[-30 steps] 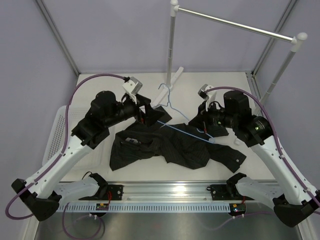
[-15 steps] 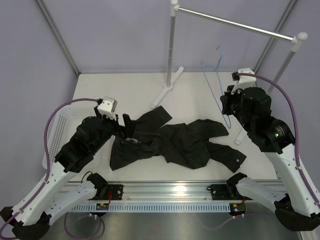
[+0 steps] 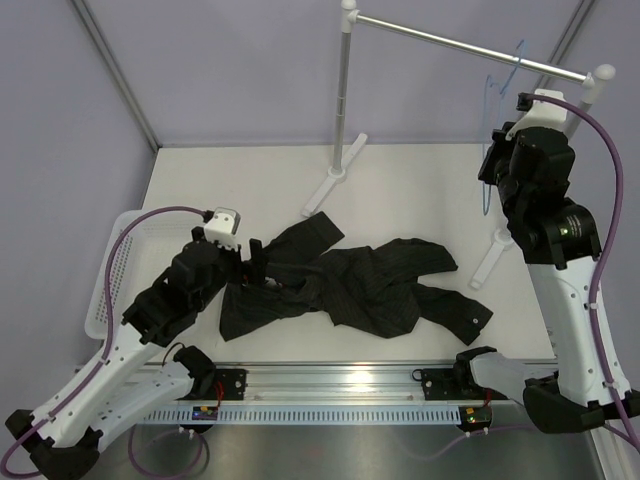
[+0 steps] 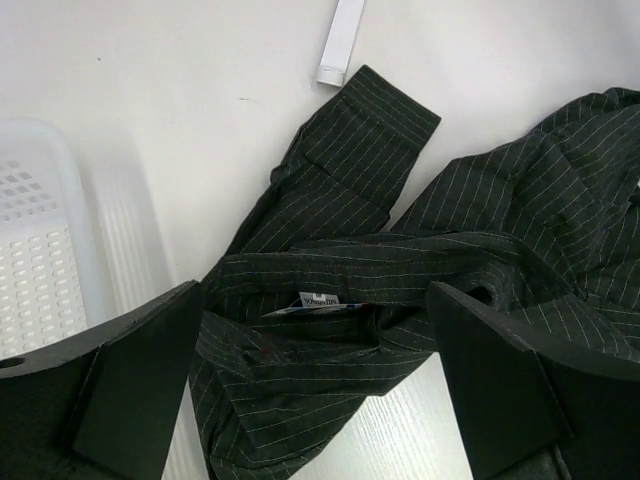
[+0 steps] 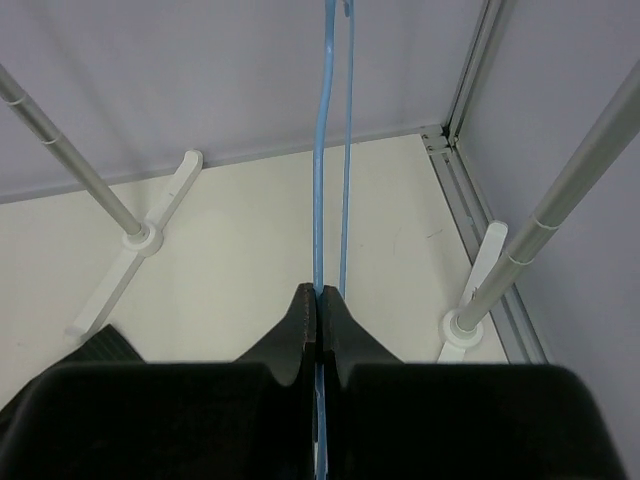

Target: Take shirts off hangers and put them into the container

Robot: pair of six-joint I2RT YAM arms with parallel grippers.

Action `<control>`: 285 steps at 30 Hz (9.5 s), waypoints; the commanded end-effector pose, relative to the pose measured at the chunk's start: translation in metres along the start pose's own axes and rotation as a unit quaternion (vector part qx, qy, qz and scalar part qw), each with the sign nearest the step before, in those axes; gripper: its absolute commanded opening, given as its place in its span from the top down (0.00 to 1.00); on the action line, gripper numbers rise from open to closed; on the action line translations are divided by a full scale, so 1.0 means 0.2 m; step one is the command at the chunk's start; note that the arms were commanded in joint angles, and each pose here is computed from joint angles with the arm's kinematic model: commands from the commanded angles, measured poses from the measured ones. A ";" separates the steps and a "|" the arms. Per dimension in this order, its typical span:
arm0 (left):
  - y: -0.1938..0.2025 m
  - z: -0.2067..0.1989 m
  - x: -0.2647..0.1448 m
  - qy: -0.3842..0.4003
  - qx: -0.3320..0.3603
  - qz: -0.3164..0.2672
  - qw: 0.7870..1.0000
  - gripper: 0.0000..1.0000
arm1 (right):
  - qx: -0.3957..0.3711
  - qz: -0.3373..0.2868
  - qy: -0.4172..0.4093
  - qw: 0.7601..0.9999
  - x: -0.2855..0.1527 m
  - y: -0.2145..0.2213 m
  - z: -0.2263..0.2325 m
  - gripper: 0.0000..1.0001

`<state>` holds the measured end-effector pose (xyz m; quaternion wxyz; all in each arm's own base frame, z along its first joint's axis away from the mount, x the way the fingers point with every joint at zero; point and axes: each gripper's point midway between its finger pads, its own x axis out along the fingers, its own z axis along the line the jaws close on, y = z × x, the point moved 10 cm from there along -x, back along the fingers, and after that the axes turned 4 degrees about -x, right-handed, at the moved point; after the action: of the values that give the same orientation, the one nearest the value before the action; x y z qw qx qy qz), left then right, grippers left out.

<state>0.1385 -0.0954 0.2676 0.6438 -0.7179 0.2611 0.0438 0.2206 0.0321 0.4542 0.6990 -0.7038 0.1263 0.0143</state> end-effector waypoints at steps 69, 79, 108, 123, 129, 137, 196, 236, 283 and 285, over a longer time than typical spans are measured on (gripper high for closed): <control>0.74 -0.59 0.91 -0.162 -0.056 0.270 0.947 0.49 | 0.124 -0.039 -0.195 0.972 -0.60 0.56 -0.10 0.01; 0.34 -0.58 0.75 -0.120 -0.057 0.139 0.981 1.00 | 0.123 -0.052 -0.208 0.969 -0.62 0.57 -0.10 0.01; -1.40 0.21 -0.90 -0.423 -0.070 -0.390 0.815 1.00 | 0.124 -0.048 -0.242 0.961 -0.60 0.59 -0.07 0.00; -0.98 0.38 -0.53 -0.489 0.021 -0.258 0.833 1.00 | 0.126 -0.049 -0.262 0.956 -0.60 0.62 -0.05 0.00; -0.65 0.56 -0.23 -0.483 -0.030 -0.187 0.855 1.00 | 0.126 -0.049 -0.266 0.955 -0.60 0.63 -0.05 0.01; -0.20 0.82 0.07 -0.483 -0.196 -0.090 0.849 1.00 | 0.126 -0.053 -0.271 0.953 -0.61 0.64 -0.05 0.00; 0.22 0.27 0.88 -0.350 0.403 0.358 0.766 0.11 | 0.104 -0.097 -0.283 0.949 -0.68 0.69 -0.08 0.00; 0.22 0.30 0.92 -0.387 0.442 0.338 0.735 0.97 | 0.092 -0.106 -0.284 0.948 -0.68 0.71 -0.09 0.00; 0.02 0.78 0.32 -0.538 -0.017 0.272 0.797 0.20 | 0.090 -0.123 -0.294 0.944 -0.73 0.72 -0.11 0.01; -0.06 0.75 0.27 -0.531 -0.028 0.241 0.812 0.10 | 0.090 -0.123 -0.295 0.943 -0.73 0.71 -0.11 0.01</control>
<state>0.2276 0.0323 0.1941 0.6385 -0.4439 0.0892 0.6223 0.0475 0.0356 0.3375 0.7650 -0.6091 -0.1561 0.1395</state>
